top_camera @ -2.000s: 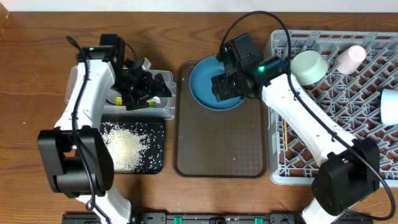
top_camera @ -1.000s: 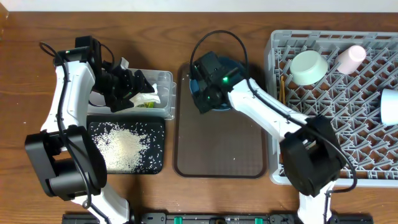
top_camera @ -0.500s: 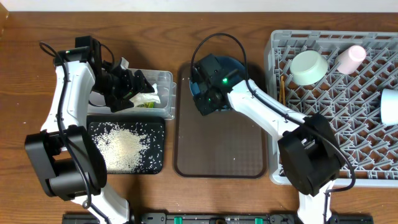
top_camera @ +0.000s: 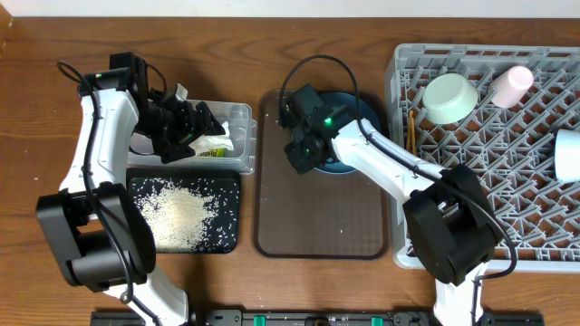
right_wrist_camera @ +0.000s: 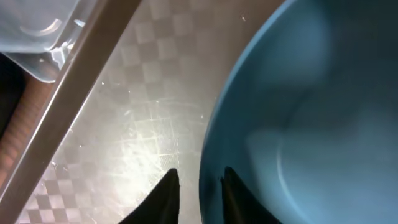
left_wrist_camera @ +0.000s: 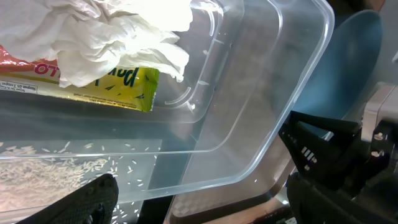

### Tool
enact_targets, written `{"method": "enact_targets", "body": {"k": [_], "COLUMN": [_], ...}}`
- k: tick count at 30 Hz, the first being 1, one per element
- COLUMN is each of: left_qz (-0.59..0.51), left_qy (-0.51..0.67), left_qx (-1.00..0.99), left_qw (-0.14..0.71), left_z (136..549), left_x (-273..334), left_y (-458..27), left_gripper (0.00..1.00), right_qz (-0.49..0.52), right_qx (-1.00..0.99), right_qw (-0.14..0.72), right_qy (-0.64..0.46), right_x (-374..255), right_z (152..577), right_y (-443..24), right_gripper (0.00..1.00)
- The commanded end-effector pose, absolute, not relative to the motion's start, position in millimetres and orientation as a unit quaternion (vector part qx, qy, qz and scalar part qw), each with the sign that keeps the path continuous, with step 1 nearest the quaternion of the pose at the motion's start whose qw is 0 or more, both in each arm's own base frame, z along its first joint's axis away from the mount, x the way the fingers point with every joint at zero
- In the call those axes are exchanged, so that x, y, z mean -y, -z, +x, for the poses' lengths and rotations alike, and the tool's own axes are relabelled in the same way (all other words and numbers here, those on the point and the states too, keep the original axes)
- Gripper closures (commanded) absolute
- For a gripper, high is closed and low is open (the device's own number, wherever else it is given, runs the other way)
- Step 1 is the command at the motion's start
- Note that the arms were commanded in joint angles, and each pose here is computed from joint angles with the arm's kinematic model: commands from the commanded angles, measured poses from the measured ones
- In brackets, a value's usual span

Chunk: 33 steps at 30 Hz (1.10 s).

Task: Sort waste into correct bins and load items into the dishwasher rack
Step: 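Close the right gripper on the blue plate's rim, then lift the blue plate and swing it right toward the rack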

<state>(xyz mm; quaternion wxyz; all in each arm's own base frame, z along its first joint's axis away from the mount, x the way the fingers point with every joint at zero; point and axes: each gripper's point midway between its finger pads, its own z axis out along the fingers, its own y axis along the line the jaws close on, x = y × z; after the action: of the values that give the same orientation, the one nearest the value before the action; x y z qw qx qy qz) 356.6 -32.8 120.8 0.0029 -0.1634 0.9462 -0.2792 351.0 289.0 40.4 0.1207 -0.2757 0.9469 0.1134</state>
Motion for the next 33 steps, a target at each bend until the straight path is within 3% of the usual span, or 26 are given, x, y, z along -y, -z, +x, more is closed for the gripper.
{"method": "enact_targets", "body": {"k": [1,7,14,21,33], "left_qz": [-0.168,-0.168,-0.168,-0.168,-0.168], "left_qy": [0.273,0.273,0.273,0.273,0.273], "left_qx": [-0.947,-0.947,-0.947,-0.947,-0.947], "left_qw": [0.012,0.012,0.012,0.012,0.012], "left_z": [358.6,358.6,358.5,358.6,358.6], "left_x": [29.7,29.7,29.7,29.8,29.7], "left_y": [-128.6,-128.6,-128.6,-128.6,-128.6], "left_gripper": [0.11,0.10,0.10,0.11,0.10], "right_qz": [-0.282,-0.283,-0.275,-0.230,-0.135], "right_qx": [-0.947,-0.948,-0.938,-0.921,-0.866], "right_qw": [0.110,0.093,0.078,0.117,0.213], "right_qy": [-0.107,-0.109,-0.198,-0.292,-0.432], "right_x": [-288.5,-286.8,-311.6,-315.6,-271.3], "right_z": [345.1,337.3,326.1,337.5,319.0], "right_y": [-34.4,-32.8,-54.9,-128.1,-297.7], "right_gripper": [0.78,0.86,0.99,0.99,0.99]}}
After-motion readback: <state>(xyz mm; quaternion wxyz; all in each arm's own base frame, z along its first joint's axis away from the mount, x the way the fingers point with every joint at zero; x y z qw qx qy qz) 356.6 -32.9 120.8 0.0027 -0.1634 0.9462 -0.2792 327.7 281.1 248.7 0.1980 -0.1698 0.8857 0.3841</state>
